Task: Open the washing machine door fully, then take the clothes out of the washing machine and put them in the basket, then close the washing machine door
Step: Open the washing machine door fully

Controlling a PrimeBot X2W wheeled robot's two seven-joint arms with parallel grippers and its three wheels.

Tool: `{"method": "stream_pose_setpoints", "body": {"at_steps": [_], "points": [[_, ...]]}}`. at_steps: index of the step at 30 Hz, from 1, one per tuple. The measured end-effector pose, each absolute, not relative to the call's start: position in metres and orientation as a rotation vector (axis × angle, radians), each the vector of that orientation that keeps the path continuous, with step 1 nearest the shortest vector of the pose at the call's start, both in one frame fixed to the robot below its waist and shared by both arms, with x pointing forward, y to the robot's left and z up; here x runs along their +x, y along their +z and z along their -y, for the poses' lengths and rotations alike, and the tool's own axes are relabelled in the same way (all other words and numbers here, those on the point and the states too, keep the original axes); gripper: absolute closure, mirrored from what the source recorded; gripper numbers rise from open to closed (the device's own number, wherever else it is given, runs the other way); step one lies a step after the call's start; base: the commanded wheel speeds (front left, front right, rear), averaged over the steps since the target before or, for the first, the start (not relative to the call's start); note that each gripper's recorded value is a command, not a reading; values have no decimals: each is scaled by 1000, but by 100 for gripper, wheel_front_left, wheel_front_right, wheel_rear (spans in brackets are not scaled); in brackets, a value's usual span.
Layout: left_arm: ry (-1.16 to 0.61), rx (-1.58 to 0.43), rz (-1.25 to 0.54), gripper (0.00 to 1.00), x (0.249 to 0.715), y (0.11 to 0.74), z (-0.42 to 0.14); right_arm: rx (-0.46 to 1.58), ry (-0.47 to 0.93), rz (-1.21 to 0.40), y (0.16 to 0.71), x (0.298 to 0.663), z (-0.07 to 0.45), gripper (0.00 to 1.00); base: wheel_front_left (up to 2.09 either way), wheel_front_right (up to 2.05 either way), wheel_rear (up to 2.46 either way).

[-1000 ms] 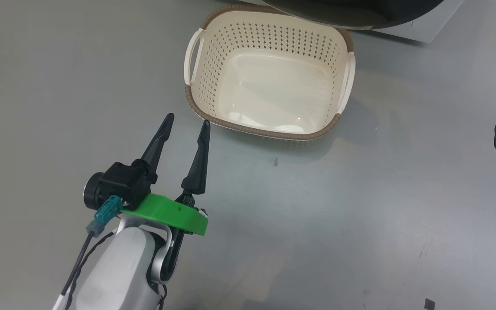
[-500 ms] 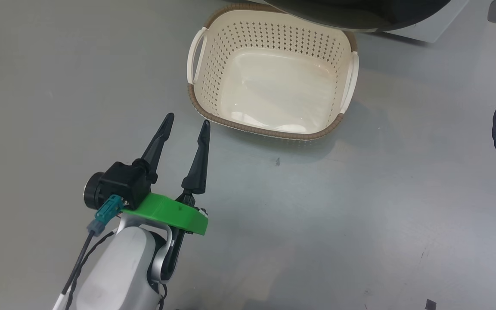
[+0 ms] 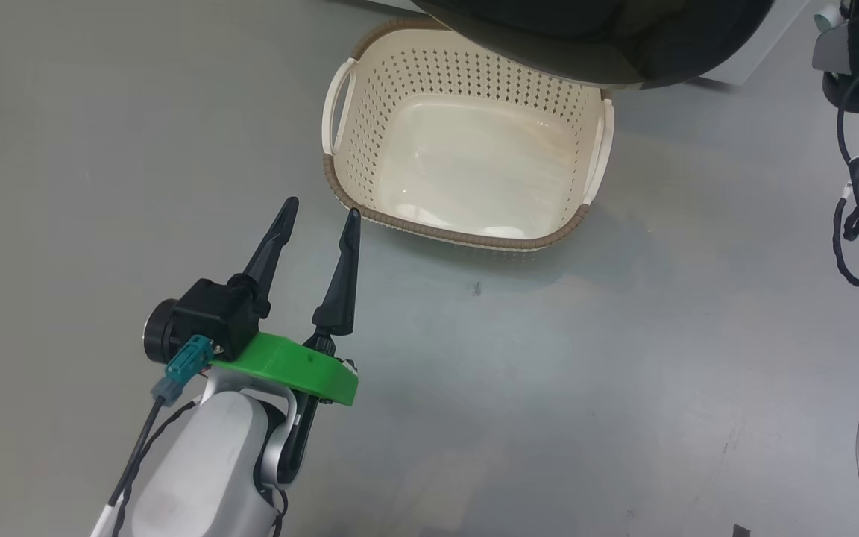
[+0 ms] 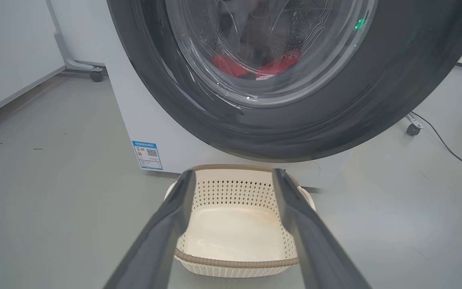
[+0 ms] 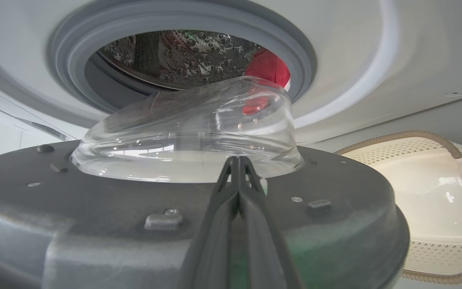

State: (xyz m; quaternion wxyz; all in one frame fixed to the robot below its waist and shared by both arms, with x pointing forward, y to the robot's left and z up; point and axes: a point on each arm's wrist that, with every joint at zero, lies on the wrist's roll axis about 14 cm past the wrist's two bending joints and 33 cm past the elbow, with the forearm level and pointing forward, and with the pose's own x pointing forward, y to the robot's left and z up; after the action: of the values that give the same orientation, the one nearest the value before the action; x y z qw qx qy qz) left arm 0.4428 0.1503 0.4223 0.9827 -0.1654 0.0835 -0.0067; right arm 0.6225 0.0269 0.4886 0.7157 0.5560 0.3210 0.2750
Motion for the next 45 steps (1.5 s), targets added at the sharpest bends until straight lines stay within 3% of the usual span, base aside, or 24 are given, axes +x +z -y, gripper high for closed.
{"method": "stream_pose_setpoints", "body": {"at_steps": [45], "points": [[-34,-326,-85,0,435,458,-146,1298,797,-972,497,529,-74,100,0,0,0]]}}
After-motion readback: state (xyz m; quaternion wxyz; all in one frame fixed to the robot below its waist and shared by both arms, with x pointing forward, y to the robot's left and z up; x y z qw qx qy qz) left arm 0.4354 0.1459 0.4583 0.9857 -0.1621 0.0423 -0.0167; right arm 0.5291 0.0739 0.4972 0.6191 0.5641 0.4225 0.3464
